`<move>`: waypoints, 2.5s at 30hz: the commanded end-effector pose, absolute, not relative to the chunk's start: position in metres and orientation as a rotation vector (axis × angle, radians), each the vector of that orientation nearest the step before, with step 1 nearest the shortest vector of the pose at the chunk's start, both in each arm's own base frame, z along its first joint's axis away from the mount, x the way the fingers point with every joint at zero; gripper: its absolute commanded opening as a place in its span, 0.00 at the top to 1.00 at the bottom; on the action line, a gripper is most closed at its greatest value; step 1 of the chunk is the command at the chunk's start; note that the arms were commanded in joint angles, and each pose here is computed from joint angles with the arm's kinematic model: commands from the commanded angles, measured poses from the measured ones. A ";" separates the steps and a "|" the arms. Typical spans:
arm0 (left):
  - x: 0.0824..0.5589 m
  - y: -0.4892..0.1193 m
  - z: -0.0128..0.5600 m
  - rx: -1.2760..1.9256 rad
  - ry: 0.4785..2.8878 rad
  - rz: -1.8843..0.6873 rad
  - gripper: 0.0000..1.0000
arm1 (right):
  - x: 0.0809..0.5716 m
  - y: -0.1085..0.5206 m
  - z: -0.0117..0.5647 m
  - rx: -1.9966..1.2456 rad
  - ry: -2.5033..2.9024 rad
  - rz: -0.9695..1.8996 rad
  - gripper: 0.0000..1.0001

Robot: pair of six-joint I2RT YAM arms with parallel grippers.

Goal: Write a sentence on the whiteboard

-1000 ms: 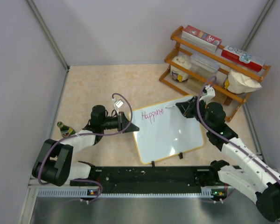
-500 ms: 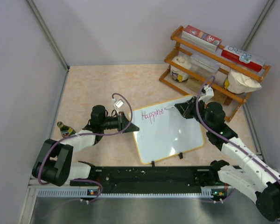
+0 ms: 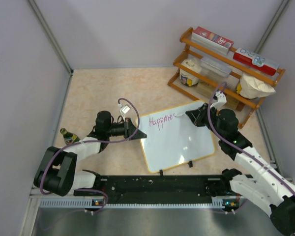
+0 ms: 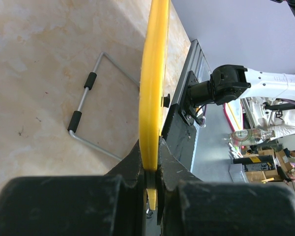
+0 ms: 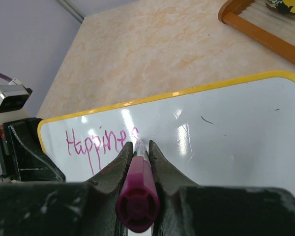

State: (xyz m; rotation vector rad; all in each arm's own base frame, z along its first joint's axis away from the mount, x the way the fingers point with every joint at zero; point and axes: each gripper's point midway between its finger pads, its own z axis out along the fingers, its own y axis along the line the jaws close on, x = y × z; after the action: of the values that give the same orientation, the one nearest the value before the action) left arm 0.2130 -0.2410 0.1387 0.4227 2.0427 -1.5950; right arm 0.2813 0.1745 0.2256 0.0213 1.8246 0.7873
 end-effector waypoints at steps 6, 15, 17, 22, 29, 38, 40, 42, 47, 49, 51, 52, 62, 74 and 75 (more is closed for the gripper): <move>0.207 -0.240 0.118 0.441 2.078 -1.562 1.00 | 0.278 0.177 0.222 -0.027 1.824 0.802 1.00; 0.208 -0.240 0.119 0.440 2.074 -1.562 1.00 | 0.281 0.184 0.233 0.005 1.800 0.865 1.00; 0.207 -0.240 0.118 0.439 2.077 -1.564 1.00 | 0.281 0.184 0.241 0.015 1.780 0.883 1.00; 0.208 -0.240 0.118 0.438 2.077 -1.562 1.00 | 0.280 0.183 0.265 0.027 1.712 0.947 1.00; 0.208 -0.240 0.120 0.444 2.072 -1.566 1.00 | 0.287 0.168 0.277 0.069 1.677 0.887 1.00; 0.208 -0.240 0.121 0.450 2.069 -1.565 1.00 | 0.297 0.161 0.265 0.113 1.700 0.865 1.00; 0.207 -0.240 0.121 0.450 2.074 -1.564 1.00 | 0.299 0.159 0.266 0.122 1.695 0.864 1.00; 0.207 -0.240 0.121 0.452 2.073 -1.563 1.00 | 0.300 0.157 0.264 0.129 1.696 0.857 1.00; 0.208 -0.240 0.122 0.454 2.072 -1.564 1.00 | 0.304 0.158 0.256 0.130 1.712 0.854 1.00; 0.208 -0.240 0.122 0.455 2.071 -1.563 1.00 | 0.304 0.159 0.254 0.124 1.718 0.861 1.00; 0.208 -0.240 0.122 0.455 2.072 -1.563 1.00 | 0.303 0.161 0.251 0.114 1.728 0.865 1.00; 0.208 -0.240 0.122 0.455 2.071 -1.563 1.00 | 0.302 0.161 0.251 0.111 1.730 0.866 1.00; 0.209 -0.240 0.120 0.451 2.077 -1.560 1.00 | 0.297 0.165 0.237 0.081 1.775 0.876 1.00; 0.208 -0.240 0.119 0.447 2.081 -1.560 1.00 | 0.289 0.153 0.224 0.087 1.805 0.802 1.00; 0.209 -0.240 0.119 0.448 2.077 -1.560 1.00 | 0.289 0.152 0.223 0.087 1.805 0.795 1.00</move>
State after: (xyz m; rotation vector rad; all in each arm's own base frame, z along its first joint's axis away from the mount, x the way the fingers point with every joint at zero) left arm 0.2128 -0.2409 0.1376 0.4251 2.0367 -1.5975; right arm 0.2878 0.1630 0.2243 0.0855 1.8135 0.8568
